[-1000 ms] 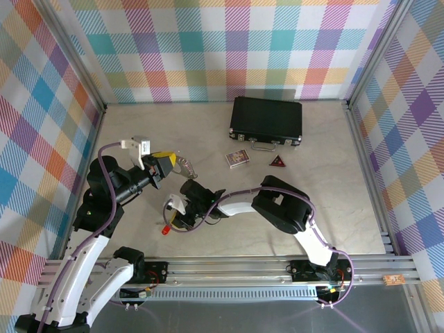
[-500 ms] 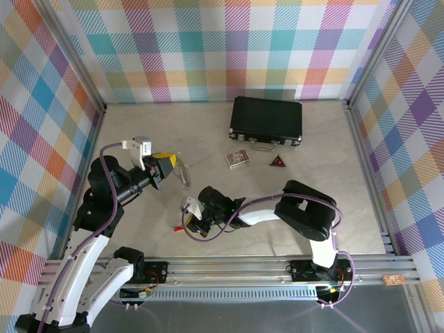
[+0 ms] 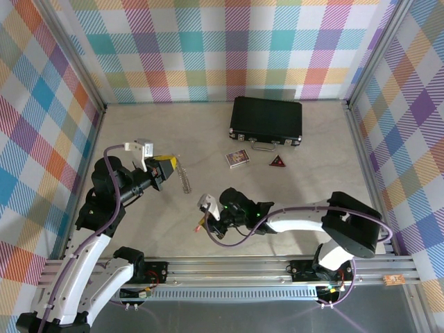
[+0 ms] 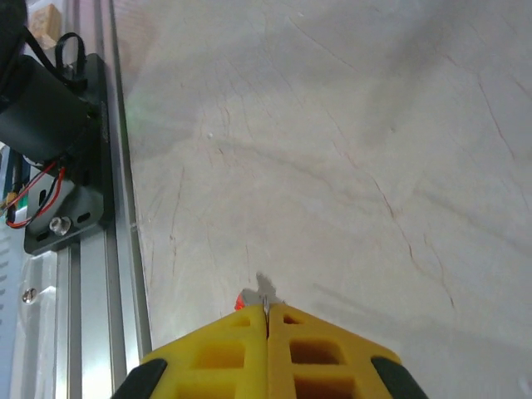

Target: Put the keys on the keyring

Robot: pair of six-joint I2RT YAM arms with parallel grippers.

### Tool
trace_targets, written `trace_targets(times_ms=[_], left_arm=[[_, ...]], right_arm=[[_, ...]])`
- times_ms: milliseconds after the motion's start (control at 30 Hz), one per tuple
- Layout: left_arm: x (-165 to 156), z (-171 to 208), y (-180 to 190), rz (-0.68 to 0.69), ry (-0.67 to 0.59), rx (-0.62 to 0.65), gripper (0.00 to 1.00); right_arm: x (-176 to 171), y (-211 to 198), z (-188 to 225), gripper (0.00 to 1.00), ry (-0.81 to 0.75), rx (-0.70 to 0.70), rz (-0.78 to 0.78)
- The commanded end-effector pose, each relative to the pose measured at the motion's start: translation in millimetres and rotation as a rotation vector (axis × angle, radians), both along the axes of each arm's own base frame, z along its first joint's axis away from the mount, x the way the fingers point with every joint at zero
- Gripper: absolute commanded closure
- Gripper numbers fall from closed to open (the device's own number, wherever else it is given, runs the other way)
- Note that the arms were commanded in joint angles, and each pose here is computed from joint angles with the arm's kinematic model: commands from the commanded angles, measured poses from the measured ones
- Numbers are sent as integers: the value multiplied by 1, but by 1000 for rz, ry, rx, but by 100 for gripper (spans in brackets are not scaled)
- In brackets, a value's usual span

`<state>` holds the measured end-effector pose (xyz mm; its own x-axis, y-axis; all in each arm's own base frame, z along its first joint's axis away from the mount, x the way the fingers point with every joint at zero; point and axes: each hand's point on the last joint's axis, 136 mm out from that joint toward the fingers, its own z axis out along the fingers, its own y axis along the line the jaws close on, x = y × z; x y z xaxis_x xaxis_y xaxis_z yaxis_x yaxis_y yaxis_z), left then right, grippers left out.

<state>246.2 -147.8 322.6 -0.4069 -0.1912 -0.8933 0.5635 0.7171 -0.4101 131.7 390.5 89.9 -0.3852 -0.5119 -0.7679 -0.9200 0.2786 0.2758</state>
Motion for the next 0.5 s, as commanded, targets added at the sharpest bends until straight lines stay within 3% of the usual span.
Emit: trace_targets(times_ms=[0, 333, 467], left_arm=[[2, 4, 3, 9, -26, -7, 100], [-5, 2, 5, 15, -27, -14, 100], [-4, -3, 4, 9, -16, -11, 100]], right_arm=[[-2, -24, -11, 100, 56, -53, -98], [25, -74, -34, 100, 107, -177, -385], [25, -78, -36, 100, 137, -193, -419]])
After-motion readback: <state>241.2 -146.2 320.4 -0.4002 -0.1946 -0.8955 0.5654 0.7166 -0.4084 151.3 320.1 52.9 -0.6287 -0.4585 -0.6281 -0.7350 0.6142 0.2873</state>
